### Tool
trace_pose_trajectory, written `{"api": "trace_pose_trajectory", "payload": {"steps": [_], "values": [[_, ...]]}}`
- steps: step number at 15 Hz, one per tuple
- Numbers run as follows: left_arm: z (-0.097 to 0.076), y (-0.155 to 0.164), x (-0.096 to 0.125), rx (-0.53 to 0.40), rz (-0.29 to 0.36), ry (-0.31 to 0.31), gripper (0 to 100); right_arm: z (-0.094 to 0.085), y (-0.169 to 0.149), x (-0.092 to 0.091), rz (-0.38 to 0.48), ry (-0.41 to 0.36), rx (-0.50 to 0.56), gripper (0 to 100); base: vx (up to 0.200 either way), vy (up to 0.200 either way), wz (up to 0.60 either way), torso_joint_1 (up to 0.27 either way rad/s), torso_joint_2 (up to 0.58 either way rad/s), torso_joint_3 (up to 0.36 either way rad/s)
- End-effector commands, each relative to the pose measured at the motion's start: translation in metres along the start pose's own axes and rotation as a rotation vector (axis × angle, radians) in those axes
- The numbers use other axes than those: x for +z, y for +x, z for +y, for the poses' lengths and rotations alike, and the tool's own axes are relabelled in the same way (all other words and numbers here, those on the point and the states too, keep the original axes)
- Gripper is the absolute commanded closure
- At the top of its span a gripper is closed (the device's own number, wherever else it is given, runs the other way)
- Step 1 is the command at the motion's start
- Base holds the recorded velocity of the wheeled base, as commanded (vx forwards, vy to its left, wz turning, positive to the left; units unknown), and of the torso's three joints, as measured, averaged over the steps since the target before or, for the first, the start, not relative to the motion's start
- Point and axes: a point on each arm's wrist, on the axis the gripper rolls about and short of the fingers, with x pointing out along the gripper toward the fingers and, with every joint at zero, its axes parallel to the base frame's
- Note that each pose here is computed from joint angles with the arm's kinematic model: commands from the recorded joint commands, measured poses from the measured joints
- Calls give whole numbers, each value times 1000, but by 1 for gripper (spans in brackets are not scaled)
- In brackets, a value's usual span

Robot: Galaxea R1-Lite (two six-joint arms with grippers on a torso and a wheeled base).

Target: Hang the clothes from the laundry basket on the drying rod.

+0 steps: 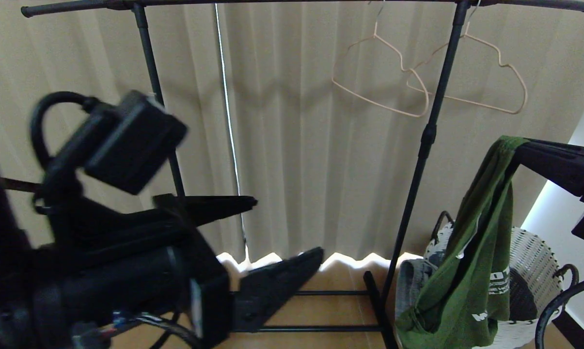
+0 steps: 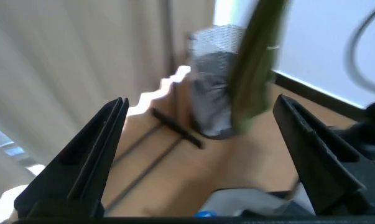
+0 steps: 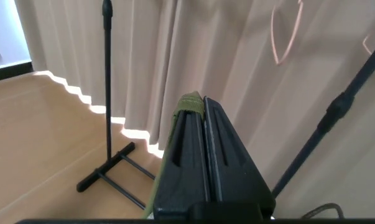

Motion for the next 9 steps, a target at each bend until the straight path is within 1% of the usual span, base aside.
{"api": "trace_pose_trajectory", "payload": {"steps": [1, 2, 3, 5, 7, 8, 9], "values": [[-27, 58, -9, -55, 90, 0, 0, 1, 1, 2, -6, -1, 4, 100, 0, 0, 0, 0, 0, 0], [-30, 66, -10, -58, 98, -4, 0, 1, 2, 1, -1, -1, 5, 100, 0, 0, 0, 0, 0, 0], [-39, 88, -15, -72, 114, -41, 0, 4, 2, 2, -8, -1, 29, 100, 0, 0, 0, 0, 0, 0], [-48, 107, -24, -83, 121, -89, 0, 9, 1, 3, -14, 1, 64, 100, 0, 0, 0, 0, 0, 0], [-52, 125, -38, -71, 138, -96, 0, 11, 1, 4, -19, 0, 71, 100, 0, 0, 0, 0, 0, 0], [-52, 125, -38, -71, 138, -96, 0, 11, 1, 4, -19, 0, 71, 100, 0, 0, 0, 0, 0, 0], [-55, 143, -49, -62, 154, -93, 0, 10, 0, 4, -23, 0, 71, 100, 0, 0, 0, 0, 0, 0]]}}
